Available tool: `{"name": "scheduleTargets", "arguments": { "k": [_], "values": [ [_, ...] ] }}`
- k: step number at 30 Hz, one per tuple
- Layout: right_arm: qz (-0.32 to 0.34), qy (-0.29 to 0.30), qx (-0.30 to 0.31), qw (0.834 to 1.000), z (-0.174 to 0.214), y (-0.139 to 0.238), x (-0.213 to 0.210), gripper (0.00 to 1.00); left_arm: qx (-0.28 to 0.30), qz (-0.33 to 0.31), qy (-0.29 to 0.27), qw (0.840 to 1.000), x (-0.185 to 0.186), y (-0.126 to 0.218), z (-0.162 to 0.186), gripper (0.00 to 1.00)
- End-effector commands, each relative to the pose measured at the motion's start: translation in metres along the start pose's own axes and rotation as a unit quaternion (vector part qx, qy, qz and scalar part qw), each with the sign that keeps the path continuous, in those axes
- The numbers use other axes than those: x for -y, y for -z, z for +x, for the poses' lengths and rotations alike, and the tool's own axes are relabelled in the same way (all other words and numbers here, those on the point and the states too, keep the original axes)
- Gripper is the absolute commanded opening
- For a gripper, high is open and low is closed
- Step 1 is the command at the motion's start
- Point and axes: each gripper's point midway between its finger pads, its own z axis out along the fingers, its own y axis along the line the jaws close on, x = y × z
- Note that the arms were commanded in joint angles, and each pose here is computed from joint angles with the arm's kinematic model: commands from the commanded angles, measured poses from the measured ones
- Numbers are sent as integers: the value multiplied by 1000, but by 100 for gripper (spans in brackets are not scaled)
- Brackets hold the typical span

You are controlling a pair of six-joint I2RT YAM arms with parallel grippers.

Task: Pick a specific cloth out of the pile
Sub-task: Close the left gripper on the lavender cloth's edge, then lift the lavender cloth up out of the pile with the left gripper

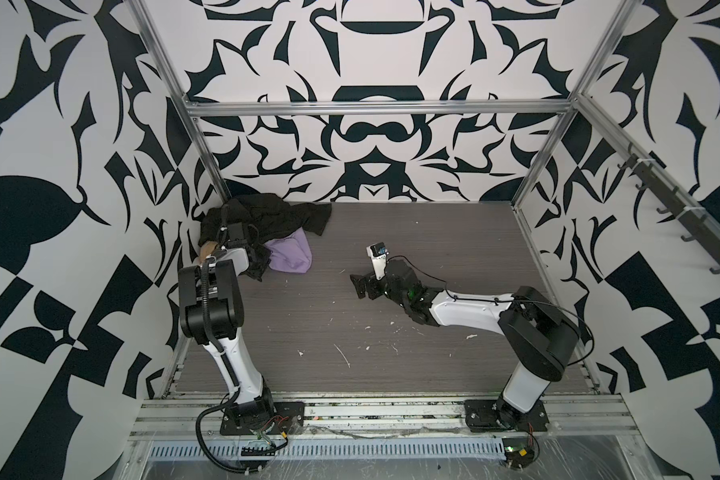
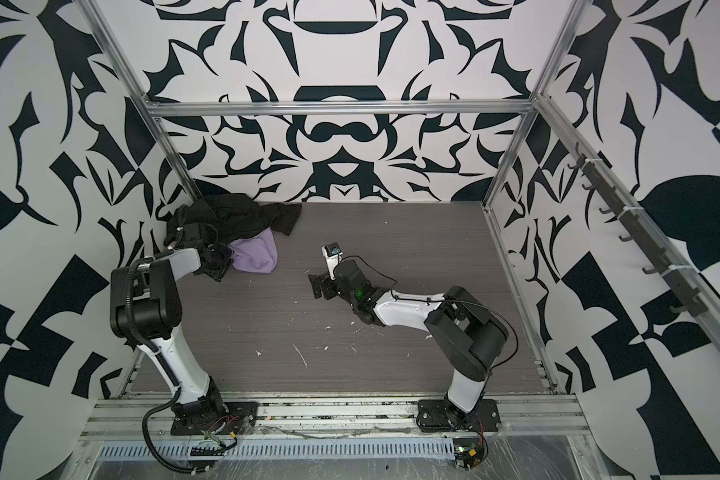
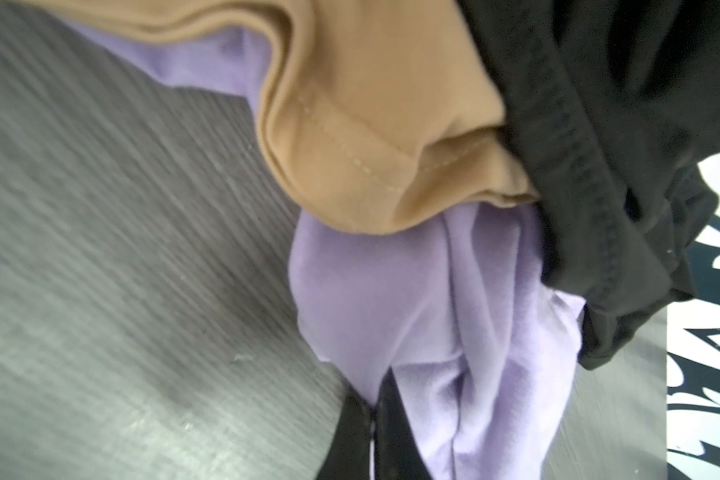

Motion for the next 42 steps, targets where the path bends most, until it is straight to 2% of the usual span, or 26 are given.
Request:
{"name": "scheduleTargets", "arguments": {
  "k": [1, 23, 42],
  "values": [
    [-15, -3, 35, 999, -23, 5, -10, 100, 1, 16, -2, 1000, 12, 14, -4, 0],
    [-25, -10, 59, 998, -44, 22, -19, 99, 20, 70, -36, 997, 45, 74, -7, 0],
    [-26, -13, 73, 997, -53, 38, -22, 100, 58, 153, -44, 986, 100, 144, -25, 0]
  ]
}}
